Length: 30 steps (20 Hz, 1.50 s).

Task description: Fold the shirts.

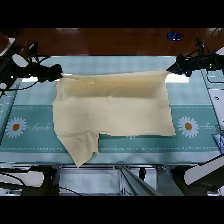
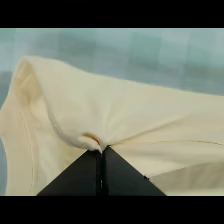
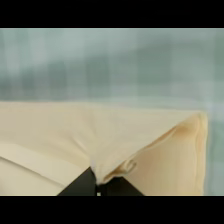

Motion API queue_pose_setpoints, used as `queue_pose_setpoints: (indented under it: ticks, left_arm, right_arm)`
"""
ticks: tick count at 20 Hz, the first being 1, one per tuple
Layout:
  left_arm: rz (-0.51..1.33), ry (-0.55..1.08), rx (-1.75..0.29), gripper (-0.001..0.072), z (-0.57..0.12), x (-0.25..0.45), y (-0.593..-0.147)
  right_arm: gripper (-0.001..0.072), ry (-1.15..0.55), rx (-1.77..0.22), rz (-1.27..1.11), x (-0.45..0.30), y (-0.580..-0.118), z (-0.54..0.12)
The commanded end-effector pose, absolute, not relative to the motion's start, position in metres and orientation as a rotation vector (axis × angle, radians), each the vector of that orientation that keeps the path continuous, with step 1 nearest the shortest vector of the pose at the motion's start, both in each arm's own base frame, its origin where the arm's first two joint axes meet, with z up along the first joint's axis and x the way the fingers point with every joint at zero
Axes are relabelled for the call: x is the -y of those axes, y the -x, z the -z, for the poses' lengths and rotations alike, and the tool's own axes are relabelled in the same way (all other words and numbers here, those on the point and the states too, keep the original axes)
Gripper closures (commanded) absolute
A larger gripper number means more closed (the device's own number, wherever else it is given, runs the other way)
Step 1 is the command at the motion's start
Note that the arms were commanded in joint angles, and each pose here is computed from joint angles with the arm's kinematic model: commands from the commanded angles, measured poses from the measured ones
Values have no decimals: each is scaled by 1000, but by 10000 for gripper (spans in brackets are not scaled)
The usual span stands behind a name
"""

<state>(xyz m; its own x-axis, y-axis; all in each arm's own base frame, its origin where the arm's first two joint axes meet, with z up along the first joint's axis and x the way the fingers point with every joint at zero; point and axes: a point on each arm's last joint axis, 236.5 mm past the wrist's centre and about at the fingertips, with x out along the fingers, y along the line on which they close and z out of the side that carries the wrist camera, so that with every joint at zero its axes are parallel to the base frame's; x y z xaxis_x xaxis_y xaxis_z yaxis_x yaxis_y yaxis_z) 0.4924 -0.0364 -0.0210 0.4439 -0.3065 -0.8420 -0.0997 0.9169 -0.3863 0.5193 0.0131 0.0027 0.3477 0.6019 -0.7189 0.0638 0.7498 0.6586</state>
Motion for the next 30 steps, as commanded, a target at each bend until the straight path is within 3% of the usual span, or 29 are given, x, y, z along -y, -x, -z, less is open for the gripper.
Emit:
queue_pose_setpoints:
  ticks: [1,6,10,11,12,13,18,22,25,30]
  left_arm:
    - [241,353,-1302,691,33,33,-448]
    - [267,375,-1477,691,75,41,-414]
    - [287,389,-1561,691,90,45,-399]
    - [286,390,-1564,663,90,46,-399]
    - [291,389,-1571,479,88,47,-397]
    - [297,388,-1588,202,85,46,-393]
    - [264,410,-1575,198,41,10,-375]
    - [178,456,-1472,198,22,-23,-331]
    - [111,560,-1440,198,37,-24,-276]
    - [104,725,-1538,198,74,18,-209]
  right_arm:
    - [690,-587,-1346,-444,-12,-477,4]
    - [690,-550,-1530,-353,-6,-437,58]
    - [690,-584,-1546,-329,-9,-430,77]
    - [651,-605,-1536,-322,-11,-433,75]
    - [461,-631,-1534,-314,-12,-434,73]
    - [306,-650,-1542,-316,-15,-432,71]
    - [308,-551,-1486,-240,21,-418,25]
    - [308,-491,-1220,-37,63,-403,-18]
    - [307,-514,-1074,26,50,-364,-22]
    - [302,-676,-1054,-93,-11,-313,-7]
